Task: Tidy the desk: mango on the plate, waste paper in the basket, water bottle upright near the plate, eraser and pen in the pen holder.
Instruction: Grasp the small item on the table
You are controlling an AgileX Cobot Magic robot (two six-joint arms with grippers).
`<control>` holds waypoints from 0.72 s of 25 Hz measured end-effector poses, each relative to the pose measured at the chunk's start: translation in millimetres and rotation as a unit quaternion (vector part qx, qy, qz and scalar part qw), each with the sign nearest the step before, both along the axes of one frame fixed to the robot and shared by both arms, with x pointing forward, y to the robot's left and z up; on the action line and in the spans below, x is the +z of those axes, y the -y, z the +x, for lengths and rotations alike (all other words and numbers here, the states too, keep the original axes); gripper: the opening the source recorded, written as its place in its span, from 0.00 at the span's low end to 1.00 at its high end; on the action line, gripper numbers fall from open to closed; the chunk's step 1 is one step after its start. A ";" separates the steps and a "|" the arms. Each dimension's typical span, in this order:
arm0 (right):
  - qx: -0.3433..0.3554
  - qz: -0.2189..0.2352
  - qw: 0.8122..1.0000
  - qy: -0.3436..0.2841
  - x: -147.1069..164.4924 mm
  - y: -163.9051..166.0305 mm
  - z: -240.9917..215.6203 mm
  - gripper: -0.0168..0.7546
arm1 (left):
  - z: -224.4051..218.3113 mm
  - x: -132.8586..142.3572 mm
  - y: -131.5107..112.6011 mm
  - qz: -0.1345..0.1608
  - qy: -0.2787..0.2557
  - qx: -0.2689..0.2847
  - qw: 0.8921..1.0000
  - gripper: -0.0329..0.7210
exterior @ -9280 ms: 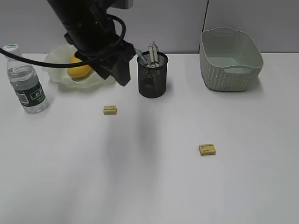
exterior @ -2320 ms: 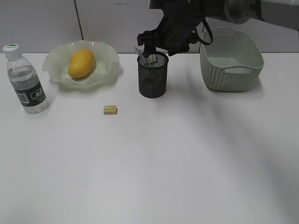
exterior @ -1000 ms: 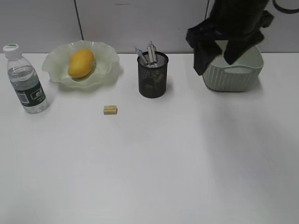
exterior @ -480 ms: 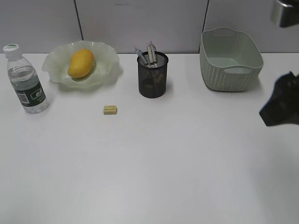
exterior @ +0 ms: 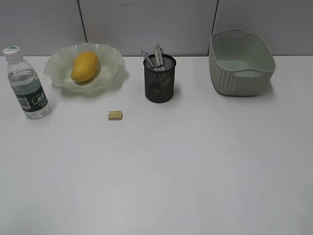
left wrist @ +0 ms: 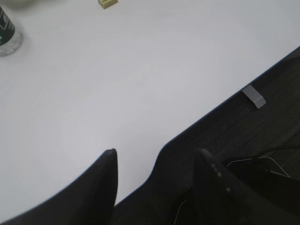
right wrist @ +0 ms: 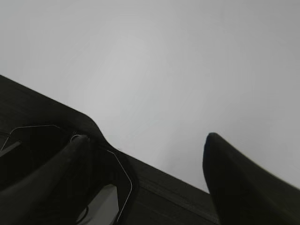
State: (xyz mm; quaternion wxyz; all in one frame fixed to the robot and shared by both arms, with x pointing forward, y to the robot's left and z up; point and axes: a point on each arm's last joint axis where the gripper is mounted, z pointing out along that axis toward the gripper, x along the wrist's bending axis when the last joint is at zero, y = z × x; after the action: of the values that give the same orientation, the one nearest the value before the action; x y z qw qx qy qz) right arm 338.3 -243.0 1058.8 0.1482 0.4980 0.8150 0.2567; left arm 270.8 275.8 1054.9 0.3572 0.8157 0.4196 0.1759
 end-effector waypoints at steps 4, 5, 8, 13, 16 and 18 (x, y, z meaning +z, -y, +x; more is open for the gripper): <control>0.000 0.020 0.999 0.025 -8.1 11.3 -21.6 0.78 | 0.0 0.0 0.0 0.000 0.000 0.000 1.000 0.57; 0.000 0.026 0.999 0.035 -8.1 13.9 -26.3 0.78 | 0.0 0.0 0.0 0.000 0.000 0.000 1.000 0.57; 0.001 0.051 0.996 0.069 -3.0 19.0 -36.8 0.78 | 0.0 0.0 0.0 0.000 0.000 0.000 1.000 0.57; 0.001 0.068 0.993 0.097 1.0 22.5 -43.3 0.78 | 0.0 0.0 0.0 0.000 0.000 0.000 1.000 0.57; 0.001 0.069 0.993 0.097 0.9 22.4 -43.2 0.78 | 0.0 0.1 0.0 0.000 0.000 0.000 1.000 0.57; 0.001 0.069 0.993 0.097 0.9 22.4 -43.2 0.78 | 0.5 2.0 -0.1 -0.002 0.007 0.001 1.000 0.57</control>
State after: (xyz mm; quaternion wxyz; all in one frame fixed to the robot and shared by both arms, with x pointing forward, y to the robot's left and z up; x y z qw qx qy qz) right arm 295.2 -265.4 1059.7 0.1920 0.4791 0.7772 0.3599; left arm 271.3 275.9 1056.9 0.3614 0.8134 0.4182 0.1811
